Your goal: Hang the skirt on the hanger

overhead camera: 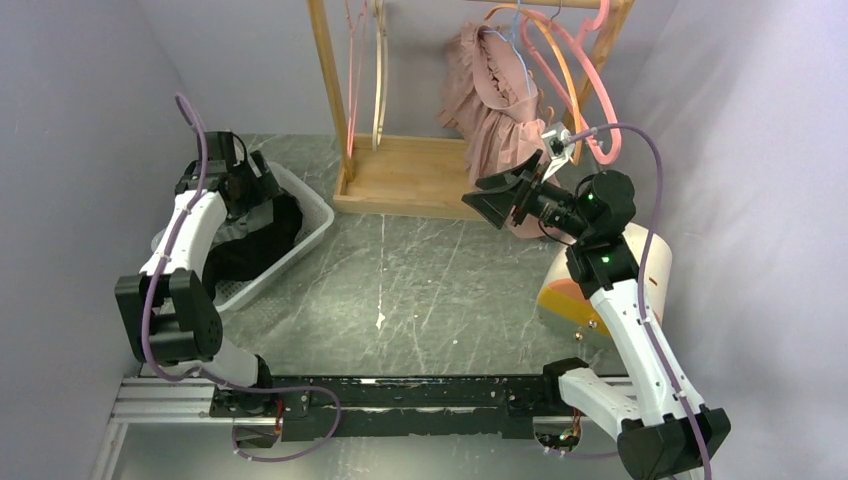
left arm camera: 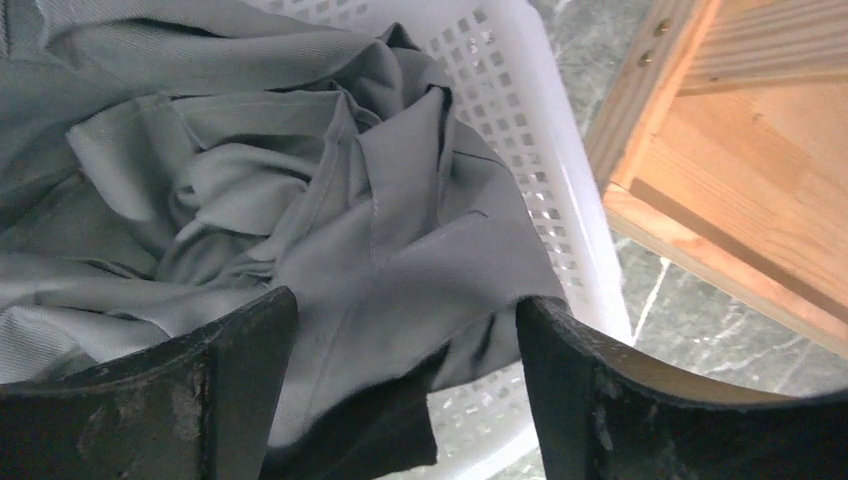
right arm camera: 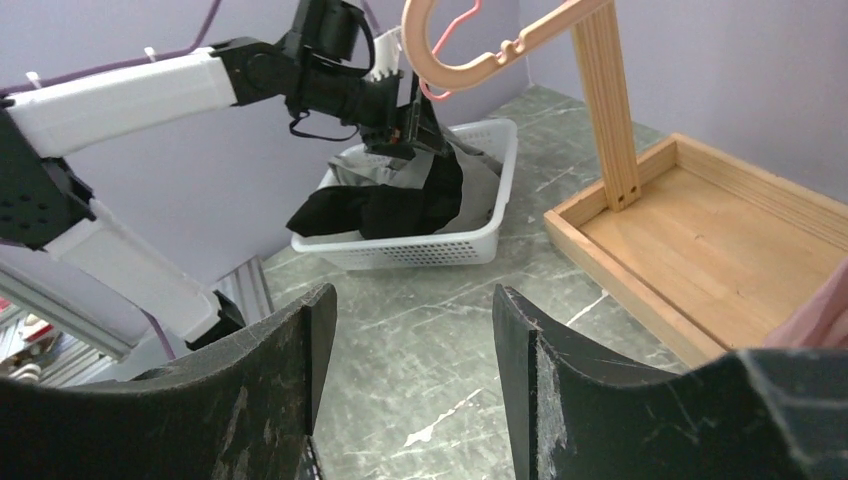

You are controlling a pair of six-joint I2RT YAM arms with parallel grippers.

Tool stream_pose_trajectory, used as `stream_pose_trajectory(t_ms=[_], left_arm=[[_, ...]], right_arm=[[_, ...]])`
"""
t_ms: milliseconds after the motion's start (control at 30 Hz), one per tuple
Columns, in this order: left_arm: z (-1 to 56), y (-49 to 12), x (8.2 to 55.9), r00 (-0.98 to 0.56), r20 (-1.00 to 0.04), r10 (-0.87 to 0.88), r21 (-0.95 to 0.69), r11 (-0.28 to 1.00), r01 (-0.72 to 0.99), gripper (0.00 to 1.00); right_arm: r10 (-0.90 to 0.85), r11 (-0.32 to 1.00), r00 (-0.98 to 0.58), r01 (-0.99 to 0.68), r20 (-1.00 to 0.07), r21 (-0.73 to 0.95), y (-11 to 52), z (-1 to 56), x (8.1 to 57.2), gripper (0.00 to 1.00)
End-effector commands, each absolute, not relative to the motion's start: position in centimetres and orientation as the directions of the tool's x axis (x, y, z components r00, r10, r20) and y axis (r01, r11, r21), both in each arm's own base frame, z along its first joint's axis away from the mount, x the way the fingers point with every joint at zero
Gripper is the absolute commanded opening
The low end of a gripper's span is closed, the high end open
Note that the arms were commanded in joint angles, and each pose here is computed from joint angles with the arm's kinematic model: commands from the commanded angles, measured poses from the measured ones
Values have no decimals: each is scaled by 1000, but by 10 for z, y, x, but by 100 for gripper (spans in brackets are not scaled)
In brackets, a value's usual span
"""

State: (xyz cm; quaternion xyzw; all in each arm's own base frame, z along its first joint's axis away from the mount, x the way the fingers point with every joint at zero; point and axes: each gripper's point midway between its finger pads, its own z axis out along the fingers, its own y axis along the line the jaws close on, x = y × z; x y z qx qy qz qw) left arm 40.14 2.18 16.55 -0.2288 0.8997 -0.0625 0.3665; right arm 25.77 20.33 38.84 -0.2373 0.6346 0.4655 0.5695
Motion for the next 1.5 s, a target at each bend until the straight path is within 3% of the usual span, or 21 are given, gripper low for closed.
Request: stream_pose_trajectory(t_ms=[0,200,267,433,600,933,1100,1300,1467], left_arm=[[172,40,408,-638,-660,-396,-185,909,-373,73],[185,53,417,-627,-692,-358,-127,915,-382,17],[212,61,426,-582,-745,-325,-104,919,-380,7],[321,83,438,-371,-907,-200,-47,923,-383,7],[415,90,417,-110,-992,-67,-21,928,-373,7],[549,86,375,288,-954,81,-27,936,-352,7],[609,61,350,426,-904,47,-56,972,-227,7],[634,19,310,450,-889,-82,-94,996,-3,7],[623,-12,281,336,-930,-149,-106,984,143,7]], right_arm=[[275,445,-172,-850,-946,284,201,411,249,62],[292,493,-151,-822,-944,284,194,413,251,61],[299,493,-142,-824,-944,280,194,415,250,62],[318,501,-122,-820,-940,276,192,422,250,61],[325,519,-141,-800,-935,301,190,410,255,61],[332,514,-169,-793,-928,328,191,405,258,62],[349,504,-184,-790,-919,350,192,405,258,62],[377,501,-213,-772,-901,392,191,403,260,62],[410,594,-200,-682,-890,427,177,400,275,60]])
